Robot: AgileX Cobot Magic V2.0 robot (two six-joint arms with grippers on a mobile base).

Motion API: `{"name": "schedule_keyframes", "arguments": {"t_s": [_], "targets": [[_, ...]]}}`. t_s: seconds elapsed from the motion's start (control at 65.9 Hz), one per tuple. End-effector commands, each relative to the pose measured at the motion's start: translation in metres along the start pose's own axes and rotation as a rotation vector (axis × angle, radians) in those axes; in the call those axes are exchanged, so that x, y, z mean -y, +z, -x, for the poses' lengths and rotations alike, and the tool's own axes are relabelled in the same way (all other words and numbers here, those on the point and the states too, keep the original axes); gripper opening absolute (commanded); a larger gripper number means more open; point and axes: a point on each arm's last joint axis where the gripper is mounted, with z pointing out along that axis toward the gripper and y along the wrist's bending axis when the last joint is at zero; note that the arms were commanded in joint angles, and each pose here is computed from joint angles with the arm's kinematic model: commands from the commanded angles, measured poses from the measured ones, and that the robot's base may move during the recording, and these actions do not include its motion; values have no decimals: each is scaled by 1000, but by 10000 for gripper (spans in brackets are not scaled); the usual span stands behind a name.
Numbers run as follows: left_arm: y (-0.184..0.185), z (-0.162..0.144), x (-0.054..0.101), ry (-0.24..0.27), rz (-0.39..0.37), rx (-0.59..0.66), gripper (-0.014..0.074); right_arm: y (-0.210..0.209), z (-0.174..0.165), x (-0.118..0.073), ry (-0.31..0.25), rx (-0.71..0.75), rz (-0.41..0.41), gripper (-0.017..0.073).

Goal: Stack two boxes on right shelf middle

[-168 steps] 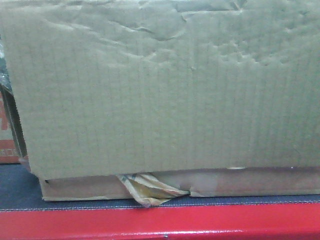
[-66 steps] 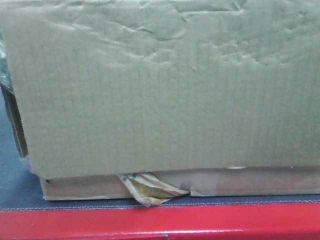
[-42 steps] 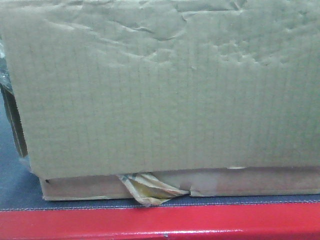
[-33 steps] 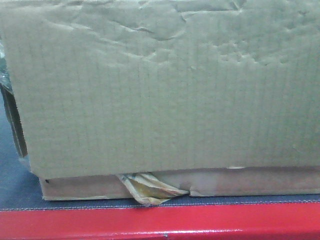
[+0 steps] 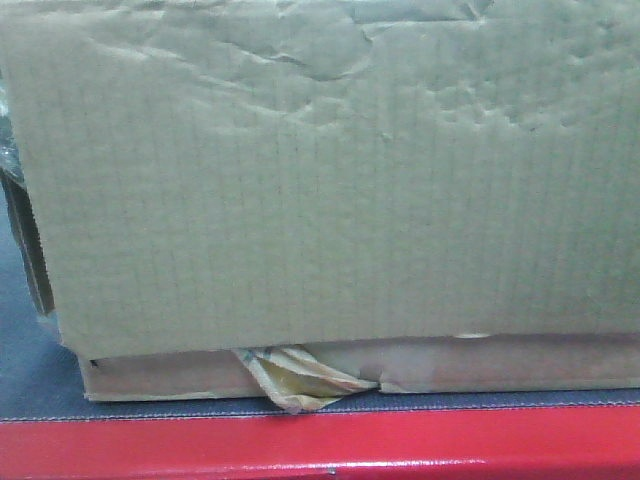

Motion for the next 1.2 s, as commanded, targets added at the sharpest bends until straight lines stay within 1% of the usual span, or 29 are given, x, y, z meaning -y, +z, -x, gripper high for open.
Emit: {"name": "schedule_keyframes", "arguments": {"t_s": [0.0, 0.091, 0.182, 0.213, 0.243, 0.319, 0.364, 0.471, 0.501, 0.577, 0.607, 0.714, 0.744, 0.82, 0.865, 1.017, 1.184], "targets": [[-6, 1, 2, -8, -29, 23, -105, 0, 1, 0, -5, 17, -1, -162], [-6, 1, 2, -3, -29, 23, -13, 0, 1, 0, -5, 17, -1, -162], [-6, 1, 2, -3, -30, 25, 167, 0, 1, 0, -5, 17, -1, -162], [-7, 1, 2, -4, -31, 26, 240, 0, 1, 0, -5, 17, -1, -162], [-7, 1, 2, -4, -31, 26, 287, 0, 1, 0, -5, 17, -1, -162], [-13, 3, 1, -10, -34, 29, 344, 0, 1, 0, -5, 17, -1, -162], [-20, 6, 2, -19, -48, 43, 353, 0, 1, 0, -5, 17, -1, -162], [-50, 17, -2, -37, -91, 105, 350, 0, 1, 0, -5, 17, -1, -162], [-61, 21, -3, -26, -108, 131, 350, 0, 1, 0, -5, 17, -1, -162], [-86, 28, -7, -21, -146, 199, 350, 0, 1, 0, -5, 17, -1, -162], [-96, 31, -9, -7, -162, 227, 350, 0, 1, 0, -5, 17, -1, -162], [-116, 37, -19, 37, -158, 299, 350, 0, 1, 0, -5, 17, -1, -162], [-118, 38, -22, 39, -159, 301, 350, 0, 1, 0, -5, 17, -1, -162], [-117, 42, -32, 5, -181, 279, 350, 0, 1, 0, -5, 17, -1, -162], [-115, 45, -37, 6, -183, 271, 350, 0, 1, 0, -5, 17, -1, -162], [-100, 50, -53, -22, -132, 242, 350, 0, 1, 0, -5, 17, -1, -162], [-81, 44, -54, -9, -90, 189, 350, 0, 1, 0, -5, 17, -1, -162]]}}
